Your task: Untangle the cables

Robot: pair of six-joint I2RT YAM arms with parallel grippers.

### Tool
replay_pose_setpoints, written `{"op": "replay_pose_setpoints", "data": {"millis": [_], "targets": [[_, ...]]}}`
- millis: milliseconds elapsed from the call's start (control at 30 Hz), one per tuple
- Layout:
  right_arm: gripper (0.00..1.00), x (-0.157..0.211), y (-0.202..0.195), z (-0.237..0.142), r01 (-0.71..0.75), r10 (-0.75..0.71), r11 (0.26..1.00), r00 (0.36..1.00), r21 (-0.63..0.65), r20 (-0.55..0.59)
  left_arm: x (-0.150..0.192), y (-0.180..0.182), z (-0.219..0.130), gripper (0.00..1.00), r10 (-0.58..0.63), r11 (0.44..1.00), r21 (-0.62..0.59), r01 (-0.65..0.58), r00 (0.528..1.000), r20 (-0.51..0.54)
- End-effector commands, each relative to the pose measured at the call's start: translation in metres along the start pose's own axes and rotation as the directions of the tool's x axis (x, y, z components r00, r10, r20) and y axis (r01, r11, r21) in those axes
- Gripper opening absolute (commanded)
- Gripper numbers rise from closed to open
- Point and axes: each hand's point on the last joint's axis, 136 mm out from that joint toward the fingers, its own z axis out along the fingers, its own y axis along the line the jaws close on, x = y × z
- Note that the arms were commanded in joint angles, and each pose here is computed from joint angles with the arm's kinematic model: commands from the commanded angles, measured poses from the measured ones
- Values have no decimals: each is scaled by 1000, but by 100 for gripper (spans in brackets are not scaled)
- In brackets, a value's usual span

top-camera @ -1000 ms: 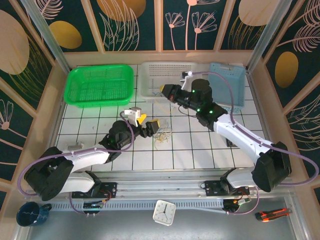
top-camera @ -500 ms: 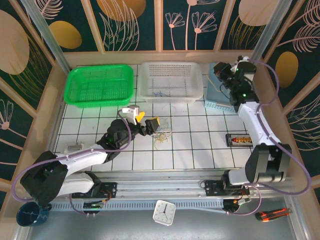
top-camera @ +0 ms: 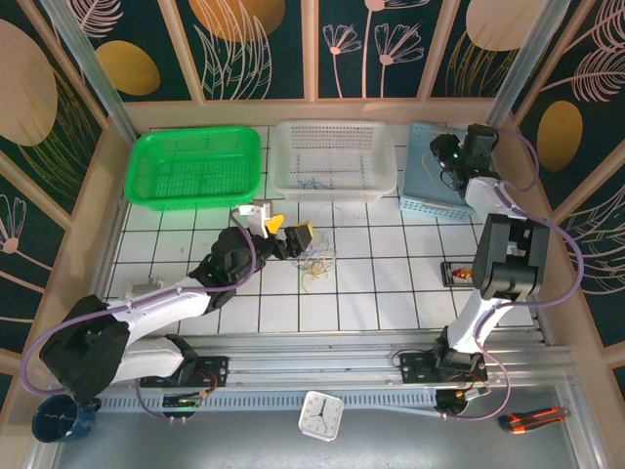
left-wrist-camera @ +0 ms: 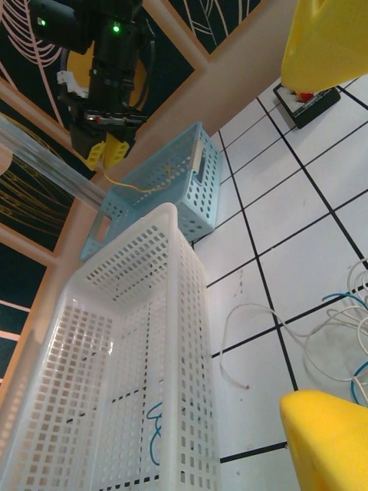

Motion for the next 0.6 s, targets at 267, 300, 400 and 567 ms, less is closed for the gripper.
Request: {"op": "replay_pose_setpoints", "data": {"millis": [267, 300, 400, 567], "targets": [[46, -34, 50, -39, 102, -92, 990, 990, -93, 109, -10, 0, 3, 99, -15, 999, -34, 15, 1000, 15], [49, -33, 49, -40, 110, -101, 991, 989, -79, 108, -10, 0, 3, 99, -18, 999, -35, 19, 1000, 15], [56, -33, 36, -39, 137, -138, 990, 985, 17, 107, -8, 0, 4, 99, -30, 999, -33, 30, 1000, 10], [61, -20, 2, -23, 149, -157, 980, 986, 131, 53, -4, -2, 3, 99, -58, 998, -11, 58, 998, 0]]}}
